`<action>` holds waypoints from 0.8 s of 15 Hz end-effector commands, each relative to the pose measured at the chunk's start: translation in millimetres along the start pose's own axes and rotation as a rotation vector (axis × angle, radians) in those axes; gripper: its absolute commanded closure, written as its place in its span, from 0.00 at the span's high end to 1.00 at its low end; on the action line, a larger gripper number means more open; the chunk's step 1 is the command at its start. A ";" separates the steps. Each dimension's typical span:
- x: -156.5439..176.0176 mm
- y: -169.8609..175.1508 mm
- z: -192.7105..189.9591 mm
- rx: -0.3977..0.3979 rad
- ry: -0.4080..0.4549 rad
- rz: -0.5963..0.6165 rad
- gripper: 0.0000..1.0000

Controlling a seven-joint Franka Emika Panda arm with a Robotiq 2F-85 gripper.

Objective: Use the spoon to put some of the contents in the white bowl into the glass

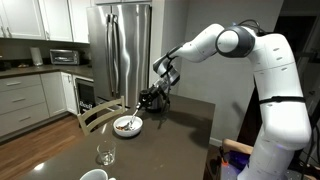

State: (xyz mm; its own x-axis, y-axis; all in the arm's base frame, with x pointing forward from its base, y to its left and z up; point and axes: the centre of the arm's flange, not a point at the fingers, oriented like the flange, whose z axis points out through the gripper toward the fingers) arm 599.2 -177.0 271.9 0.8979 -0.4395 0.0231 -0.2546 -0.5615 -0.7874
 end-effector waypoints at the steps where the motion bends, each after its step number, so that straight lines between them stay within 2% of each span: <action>1: 1.9 17.0 -15.7 0.065 0.029 0.049 0.05; 6: 5.7 24.7 -28.5 0.072 0.069 0.077 0.05; 10: 7.5 10.4 -29.5 -0.009 0.076 0.019 0.05; 12: 9.7 -6.0 -29.6 -0.077 0.069 -0.038 0.05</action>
State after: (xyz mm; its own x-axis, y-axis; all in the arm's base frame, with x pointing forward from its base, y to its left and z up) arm 593.0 -209.5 273.3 0.8617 -0.5064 0.0311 -0.2888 -0.5399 -0.7906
